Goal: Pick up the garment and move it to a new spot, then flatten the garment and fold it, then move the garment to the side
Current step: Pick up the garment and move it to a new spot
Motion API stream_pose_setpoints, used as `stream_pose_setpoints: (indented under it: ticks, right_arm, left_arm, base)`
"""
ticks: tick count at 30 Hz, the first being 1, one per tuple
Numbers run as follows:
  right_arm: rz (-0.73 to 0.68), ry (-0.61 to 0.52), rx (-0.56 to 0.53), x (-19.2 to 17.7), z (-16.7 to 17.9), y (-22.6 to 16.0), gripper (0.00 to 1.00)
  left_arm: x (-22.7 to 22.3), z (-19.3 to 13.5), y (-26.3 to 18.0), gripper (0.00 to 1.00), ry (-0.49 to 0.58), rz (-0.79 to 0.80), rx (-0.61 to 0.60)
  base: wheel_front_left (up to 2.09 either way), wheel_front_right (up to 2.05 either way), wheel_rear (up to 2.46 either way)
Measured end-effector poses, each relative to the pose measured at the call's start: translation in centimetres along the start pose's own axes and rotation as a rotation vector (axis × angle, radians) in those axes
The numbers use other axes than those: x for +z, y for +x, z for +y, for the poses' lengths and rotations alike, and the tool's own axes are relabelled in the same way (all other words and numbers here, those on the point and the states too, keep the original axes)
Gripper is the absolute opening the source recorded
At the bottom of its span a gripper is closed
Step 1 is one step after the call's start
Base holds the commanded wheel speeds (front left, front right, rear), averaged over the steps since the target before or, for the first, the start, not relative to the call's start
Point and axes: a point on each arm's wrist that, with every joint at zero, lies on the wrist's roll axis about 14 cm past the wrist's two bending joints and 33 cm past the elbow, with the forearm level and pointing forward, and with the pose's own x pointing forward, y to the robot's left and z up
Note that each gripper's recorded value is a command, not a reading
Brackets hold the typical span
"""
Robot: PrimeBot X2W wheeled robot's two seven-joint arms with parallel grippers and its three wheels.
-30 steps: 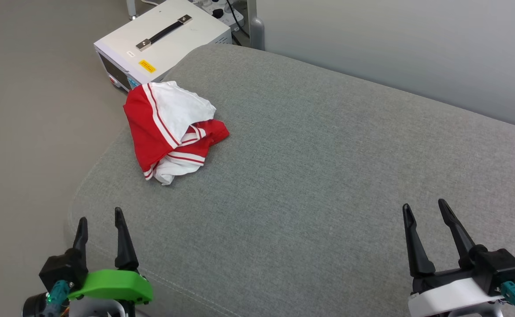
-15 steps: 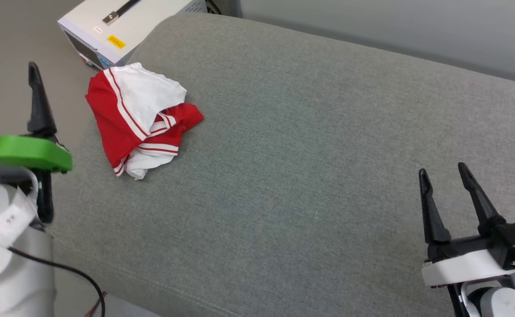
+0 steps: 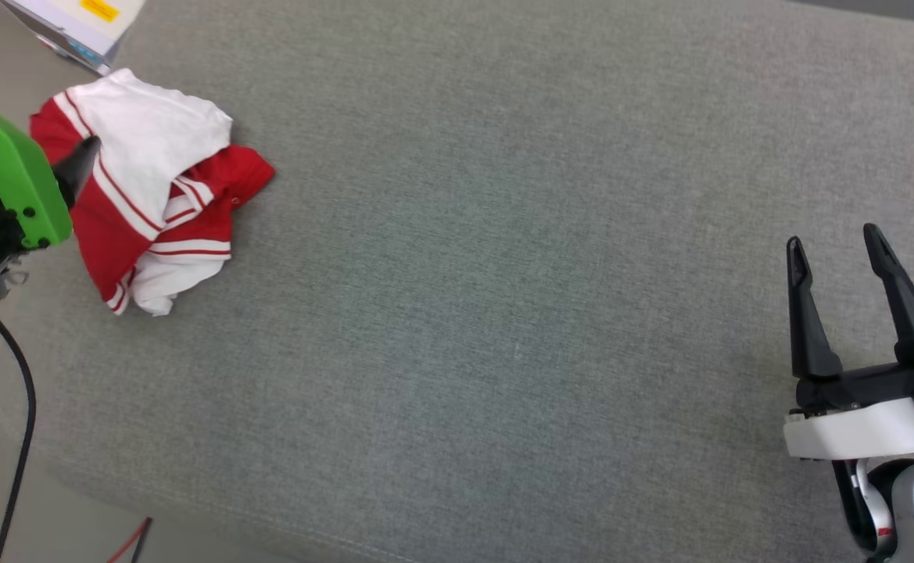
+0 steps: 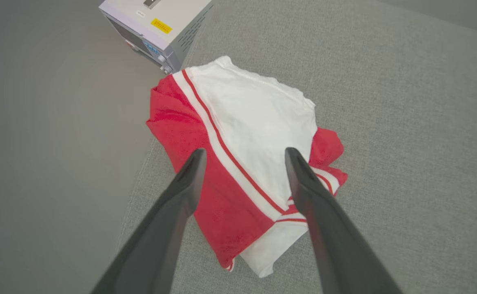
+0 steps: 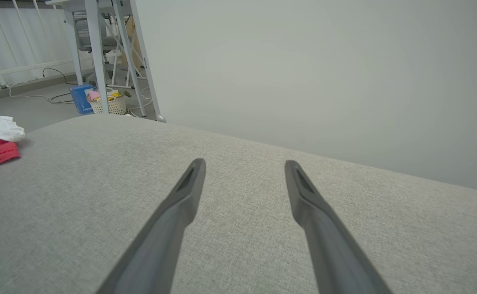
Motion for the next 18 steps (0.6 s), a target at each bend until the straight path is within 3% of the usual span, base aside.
stream_pose_setpoints:
  ticks: [8, 13, 18]
  right_arm:
    - [0.04, -0.025, -0.028, -2.2, -2.2, 0.3, 1.0]
    - [0.066, -0.029, -0.029, -3.5, -2.8, 0.5, 1.0]
    - [0.089, -0.03, -0.045, -4.4, -3.5, 0.1, 1.0]
  left_arm:
    - [-6.4, -2.5, 3.2, 1.0, -0.003, 0.305, -0.082]
    - [-10.7, -2.9, 5.0, 1.0, -0.025, 0.436, -0.074]
    - [-12.8, -3.6, 6.1, 1.0, 0.031, 0.522, -0.07]
  base:
    - [0.0, 0.0, 0.0]
    - [0.0, 0.0, 0.0]
    - [0.0, 0.0, 0.0]
